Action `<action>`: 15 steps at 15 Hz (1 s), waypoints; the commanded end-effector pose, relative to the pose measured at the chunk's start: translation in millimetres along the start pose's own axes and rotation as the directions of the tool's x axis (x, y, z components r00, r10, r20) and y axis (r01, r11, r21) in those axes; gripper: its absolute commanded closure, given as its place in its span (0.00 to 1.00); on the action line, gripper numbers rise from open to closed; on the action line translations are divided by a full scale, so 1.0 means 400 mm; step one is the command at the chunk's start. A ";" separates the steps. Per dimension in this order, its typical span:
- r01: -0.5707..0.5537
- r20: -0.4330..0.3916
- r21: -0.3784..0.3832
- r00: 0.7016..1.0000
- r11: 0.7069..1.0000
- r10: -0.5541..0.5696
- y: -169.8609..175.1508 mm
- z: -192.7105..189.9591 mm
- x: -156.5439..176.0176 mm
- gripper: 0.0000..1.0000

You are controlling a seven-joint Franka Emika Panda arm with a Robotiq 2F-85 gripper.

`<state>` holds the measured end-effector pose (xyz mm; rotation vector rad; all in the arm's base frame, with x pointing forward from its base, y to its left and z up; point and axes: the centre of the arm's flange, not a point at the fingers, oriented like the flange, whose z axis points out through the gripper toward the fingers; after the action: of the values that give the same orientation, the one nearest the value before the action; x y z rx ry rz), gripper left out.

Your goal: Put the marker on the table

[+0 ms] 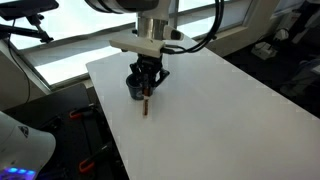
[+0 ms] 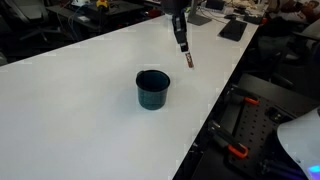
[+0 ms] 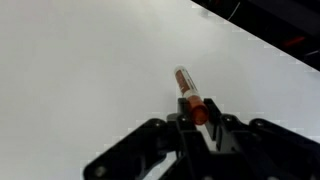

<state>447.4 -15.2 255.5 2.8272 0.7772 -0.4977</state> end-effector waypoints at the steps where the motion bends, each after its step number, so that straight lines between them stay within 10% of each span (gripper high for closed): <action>1: 0.073 -0.001 0.050 0.997 0.996 -0.073 0.036 0.079 0.045 0.95; 15: 0.223 0.065 0.338 0.964 0.914 -0.259 0.105 0.287 0.230 0.95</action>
<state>490.1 -37.3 129.4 2.9504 1.1160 -0.8195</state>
